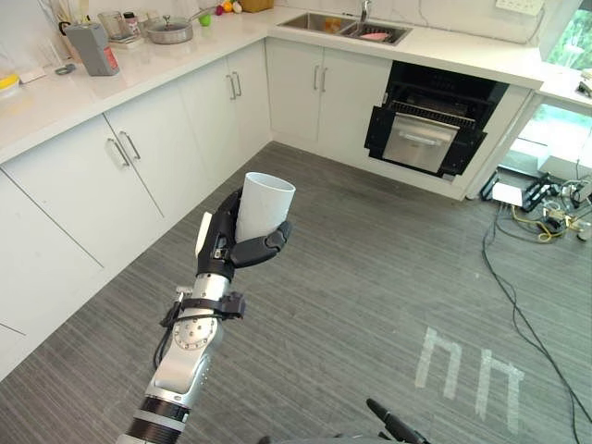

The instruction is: Walk over to the sink, pick up the cup, carry it to the dishwasher, place the cup inside the dishwasher, then close the dishwasher door

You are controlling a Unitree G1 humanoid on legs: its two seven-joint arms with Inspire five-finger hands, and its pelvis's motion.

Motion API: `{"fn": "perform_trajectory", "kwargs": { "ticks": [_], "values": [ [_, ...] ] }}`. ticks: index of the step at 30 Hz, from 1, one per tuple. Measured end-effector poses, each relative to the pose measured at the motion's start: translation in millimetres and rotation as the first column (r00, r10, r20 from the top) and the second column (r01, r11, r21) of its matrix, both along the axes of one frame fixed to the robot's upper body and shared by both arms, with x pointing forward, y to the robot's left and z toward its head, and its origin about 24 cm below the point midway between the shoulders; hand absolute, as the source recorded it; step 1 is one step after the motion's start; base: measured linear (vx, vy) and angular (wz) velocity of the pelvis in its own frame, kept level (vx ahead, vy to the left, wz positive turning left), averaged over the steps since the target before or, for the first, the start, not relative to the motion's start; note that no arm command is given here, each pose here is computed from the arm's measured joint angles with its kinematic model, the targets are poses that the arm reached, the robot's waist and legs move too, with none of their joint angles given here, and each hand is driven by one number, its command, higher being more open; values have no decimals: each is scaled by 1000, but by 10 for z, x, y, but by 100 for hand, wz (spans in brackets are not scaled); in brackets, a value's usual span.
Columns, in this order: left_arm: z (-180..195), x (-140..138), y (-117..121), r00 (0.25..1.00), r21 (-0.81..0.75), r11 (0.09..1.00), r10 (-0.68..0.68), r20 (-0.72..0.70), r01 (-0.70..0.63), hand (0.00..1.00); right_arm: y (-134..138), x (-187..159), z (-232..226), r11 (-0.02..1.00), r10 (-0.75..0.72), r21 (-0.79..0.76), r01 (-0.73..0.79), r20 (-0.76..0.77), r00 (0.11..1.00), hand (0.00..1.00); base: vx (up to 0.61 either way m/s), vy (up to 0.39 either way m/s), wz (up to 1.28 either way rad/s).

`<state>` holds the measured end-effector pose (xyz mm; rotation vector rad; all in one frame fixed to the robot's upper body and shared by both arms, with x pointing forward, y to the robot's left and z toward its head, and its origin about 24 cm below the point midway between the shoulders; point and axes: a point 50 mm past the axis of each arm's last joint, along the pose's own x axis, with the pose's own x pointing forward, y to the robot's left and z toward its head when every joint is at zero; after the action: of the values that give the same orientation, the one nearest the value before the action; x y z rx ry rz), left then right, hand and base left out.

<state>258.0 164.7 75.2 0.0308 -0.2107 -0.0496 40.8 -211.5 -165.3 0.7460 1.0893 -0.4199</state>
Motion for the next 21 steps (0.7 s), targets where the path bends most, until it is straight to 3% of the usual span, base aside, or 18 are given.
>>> {"fn": "perform_trajectory", "kwargs": {
  "ticks": [4,11,15,21],
  "values": [
    [-9,-6,3,1000,-17,1000,9,-3,-10,0,16,-26,-5,1000,-4,4,4,-6,1000,100,0,0,0],
    [-165,-100,59,991,-284,951,101,-87,-121,0,15,-155,-22,999,-36,-3,36,-36,999,100,-26,-28,0],
    [-257,-107,-209,987,-384,922,-12,-159,-50,0,-71,-425,-35,987,-161,-49,156,-129,978,100,4,49,48],
    [-276,-101,-341,981,-381,924,-42,-191,-35,0,-27,-219,9,982,-169,-81,168,3,986,100,101,89,48]
  ]
}}
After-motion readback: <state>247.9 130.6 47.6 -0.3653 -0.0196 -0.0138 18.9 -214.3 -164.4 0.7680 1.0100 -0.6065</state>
